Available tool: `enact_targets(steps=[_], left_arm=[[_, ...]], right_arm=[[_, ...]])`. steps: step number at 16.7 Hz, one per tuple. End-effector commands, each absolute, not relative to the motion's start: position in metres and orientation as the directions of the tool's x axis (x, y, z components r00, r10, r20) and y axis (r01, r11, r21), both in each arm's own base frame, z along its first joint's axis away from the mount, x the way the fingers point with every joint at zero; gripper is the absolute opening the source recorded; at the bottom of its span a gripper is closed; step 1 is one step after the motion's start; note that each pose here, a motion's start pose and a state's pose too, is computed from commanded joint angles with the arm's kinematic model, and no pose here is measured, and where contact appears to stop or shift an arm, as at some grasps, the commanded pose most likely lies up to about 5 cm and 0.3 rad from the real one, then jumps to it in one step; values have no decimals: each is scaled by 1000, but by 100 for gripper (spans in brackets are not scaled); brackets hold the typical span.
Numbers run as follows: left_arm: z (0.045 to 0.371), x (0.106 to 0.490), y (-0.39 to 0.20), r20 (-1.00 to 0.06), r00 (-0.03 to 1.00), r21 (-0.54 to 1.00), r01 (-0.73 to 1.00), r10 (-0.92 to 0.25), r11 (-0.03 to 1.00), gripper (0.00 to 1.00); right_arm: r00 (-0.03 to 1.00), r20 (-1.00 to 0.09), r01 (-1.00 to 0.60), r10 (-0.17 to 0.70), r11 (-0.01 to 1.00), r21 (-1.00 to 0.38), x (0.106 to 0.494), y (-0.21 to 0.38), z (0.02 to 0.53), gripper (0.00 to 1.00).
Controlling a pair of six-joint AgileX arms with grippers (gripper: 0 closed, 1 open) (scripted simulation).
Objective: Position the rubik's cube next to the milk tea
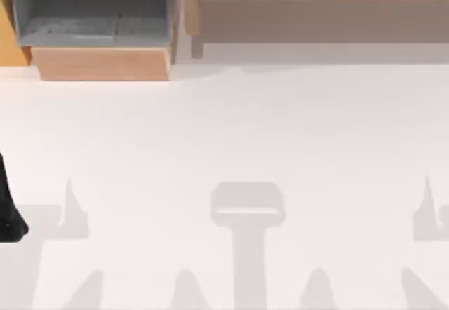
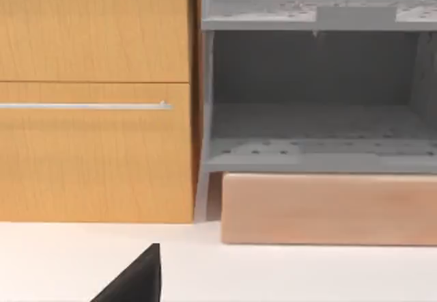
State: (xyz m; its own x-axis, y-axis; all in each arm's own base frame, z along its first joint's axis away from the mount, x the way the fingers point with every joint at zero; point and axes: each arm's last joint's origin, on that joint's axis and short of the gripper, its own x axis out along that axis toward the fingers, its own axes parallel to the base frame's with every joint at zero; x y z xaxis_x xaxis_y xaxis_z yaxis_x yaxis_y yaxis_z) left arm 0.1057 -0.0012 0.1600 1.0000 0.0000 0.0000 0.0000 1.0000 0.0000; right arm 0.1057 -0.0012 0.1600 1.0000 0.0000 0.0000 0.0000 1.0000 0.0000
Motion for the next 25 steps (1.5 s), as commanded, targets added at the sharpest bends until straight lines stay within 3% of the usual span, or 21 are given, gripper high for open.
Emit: enact_targets(steps=[7, 11, 17, 21, 25], left_arm=[[160, 106, -1, 0, 1000, 0, 0, 0, 1000, 100], [160, 106, -1, 0, 1000, 0, 0, 0, 1000, 100], [160, 106, -1, 0, 1000, 0, 0, 0, 1000, 100], [160, 106, -1, 0, 1000, 0, 0, 0, 1000, 100], [160, 106, -1, 0, 1000, 0, 0, 0, 1000, 100]], right_arm=[[999, 24, 31, -31, 1000, 2, 113, -4, 184, 100], [998, 9, 62, -62, 998, 2, 141, -8, 214, 100], [994, -77, 76, -75, 997, 1, 241, -18, 223, 100], [993, -98, 59, -58, 998, 2, 315, -23, 193, 100], [997, -63, 32, -32, 999, 3, 364, -25, 161, 100]])
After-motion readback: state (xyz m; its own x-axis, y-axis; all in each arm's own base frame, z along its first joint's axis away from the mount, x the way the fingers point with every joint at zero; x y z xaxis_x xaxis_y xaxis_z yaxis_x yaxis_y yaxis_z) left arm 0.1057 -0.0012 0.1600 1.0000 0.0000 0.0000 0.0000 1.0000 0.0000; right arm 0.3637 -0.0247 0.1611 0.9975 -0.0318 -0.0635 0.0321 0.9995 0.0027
